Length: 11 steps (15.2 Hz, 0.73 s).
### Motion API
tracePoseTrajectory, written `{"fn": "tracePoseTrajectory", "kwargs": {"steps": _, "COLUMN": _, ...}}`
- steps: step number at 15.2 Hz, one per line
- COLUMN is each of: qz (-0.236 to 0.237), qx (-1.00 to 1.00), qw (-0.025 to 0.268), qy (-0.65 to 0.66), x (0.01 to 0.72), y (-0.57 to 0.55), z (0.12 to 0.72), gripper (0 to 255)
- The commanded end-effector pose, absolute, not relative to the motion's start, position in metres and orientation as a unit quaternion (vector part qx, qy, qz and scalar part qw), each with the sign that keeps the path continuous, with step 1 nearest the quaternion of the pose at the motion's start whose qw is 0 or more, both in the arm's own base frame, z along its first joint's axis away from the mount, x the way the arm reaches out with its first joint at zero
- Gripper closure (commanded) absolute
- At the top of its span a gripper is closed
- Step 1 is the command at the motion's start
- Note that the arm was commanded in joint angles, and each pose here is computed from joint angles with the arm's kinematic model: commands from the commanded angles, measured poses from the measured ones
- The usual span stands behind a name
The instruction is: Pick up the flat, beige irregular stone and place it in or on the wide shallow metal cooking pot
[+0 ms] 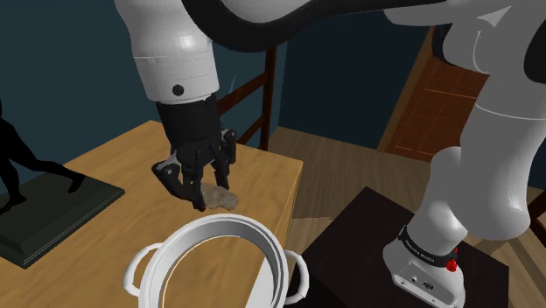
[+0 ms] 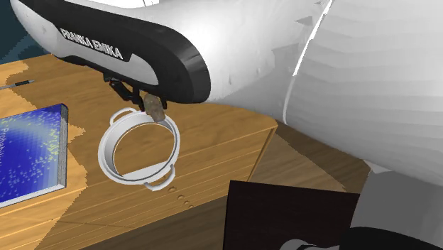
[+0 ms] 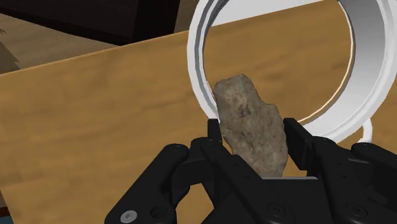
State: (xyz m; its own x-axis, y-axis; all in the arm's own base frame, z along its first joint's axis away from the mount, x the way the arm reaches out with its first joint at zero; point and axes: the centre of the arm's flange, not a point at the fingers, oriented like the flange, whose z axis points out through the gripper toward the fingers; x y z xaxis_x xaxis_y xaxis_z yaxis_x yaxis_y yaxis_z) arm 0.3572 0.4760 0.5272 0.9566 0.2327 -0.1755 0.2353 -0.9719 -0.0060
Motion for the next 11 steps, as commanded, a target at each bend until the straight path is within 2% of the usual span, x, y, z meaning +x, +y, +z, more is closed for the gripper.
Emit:
{"fn": "tracePoseTrajectory", "kwargs": {"steps": 1, "qz": -0.088, "qx": 0.989, "qw": 0.008, "qy": 0.118, "x": 0.334, "y": 0.489, "z": 0.527, "gripper": 255}}
{"fn": "tracePoseTrajectory", "kwargs": {"steps": 5, "qz": -0.088, "qx": 0.989, "qw": 0.008, "qy": 0.118, "x": 0.284, "y": 0.52, "z": 0.527, "gripper": 255}}
{"fn": "tracePoseTrajectory", "kwargs": {"steps": 11, "qz": -0.088, "qx": 0.989, "qw": 0.008, "qy": 0.118, "x": 0.284, "y": 0.52, "z": 0.496, "gripper": 255}}
